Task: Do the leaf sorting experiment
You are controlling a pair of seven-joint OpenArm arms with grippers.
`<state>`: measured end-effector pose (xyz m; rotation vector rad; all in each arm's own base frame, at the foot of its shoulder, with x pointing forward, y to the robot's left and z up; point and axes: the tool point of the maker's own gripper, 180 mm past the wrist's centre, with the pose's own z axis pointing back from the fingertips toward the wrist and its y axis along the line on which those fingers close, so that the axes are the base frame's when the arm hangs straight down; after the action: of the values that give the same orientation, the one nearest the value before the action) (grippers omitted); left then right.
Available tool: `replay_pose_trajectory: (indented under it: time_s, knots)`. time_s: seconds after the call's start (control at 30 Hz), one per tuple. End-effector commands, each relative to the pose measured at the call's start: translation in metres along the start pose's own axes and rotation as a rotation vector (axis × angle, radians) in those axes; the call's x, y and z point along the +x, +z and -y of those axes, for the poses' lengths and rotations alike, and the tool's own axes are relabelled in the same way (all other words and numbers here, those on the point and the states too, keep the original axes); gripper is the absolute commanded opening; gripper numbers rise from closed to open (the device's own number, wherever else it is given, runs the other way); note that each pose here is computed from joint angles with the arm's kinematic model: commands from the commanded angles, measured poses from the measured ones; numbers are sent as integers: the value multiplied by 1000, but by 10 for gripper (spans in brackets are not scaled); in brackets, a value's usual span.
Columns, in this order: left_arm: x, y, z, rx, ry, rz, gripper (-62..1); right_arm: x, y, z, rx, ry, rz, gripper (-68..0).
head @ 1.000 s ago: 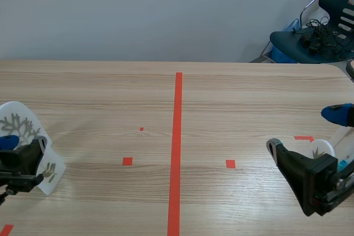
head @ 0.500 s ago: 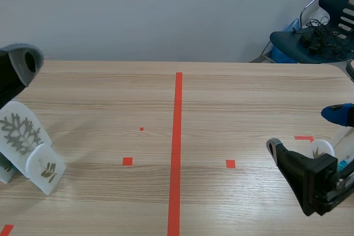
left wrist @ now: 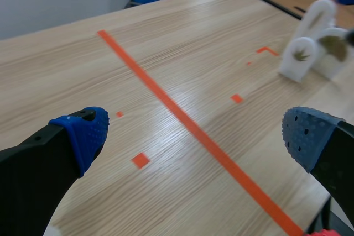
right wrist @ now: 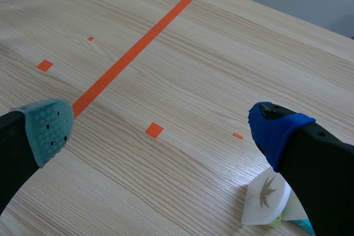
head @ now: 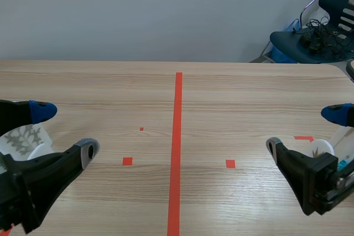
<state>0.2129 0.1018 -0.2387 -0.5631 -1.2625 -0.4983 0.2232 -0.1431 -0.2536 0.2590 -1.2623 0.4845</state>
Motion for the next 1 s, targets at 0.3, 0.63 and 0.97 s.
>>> replay_pose_trajectory:
  time_s: [0.3, 0.63, 0.97]
  knots:
    - [7, -3, -25, 51, -8, 45, 14, 14, -2, 4, -6, 4, 43, 4]
    - [3, -3, -24, 42, -8, 22, 14, 14, -2, 3, -5, 3, 44, 4]
    - [3, -3, -15, -6, -9, 21, 14, 14, -2, 4, -6, 3, 44, 4]
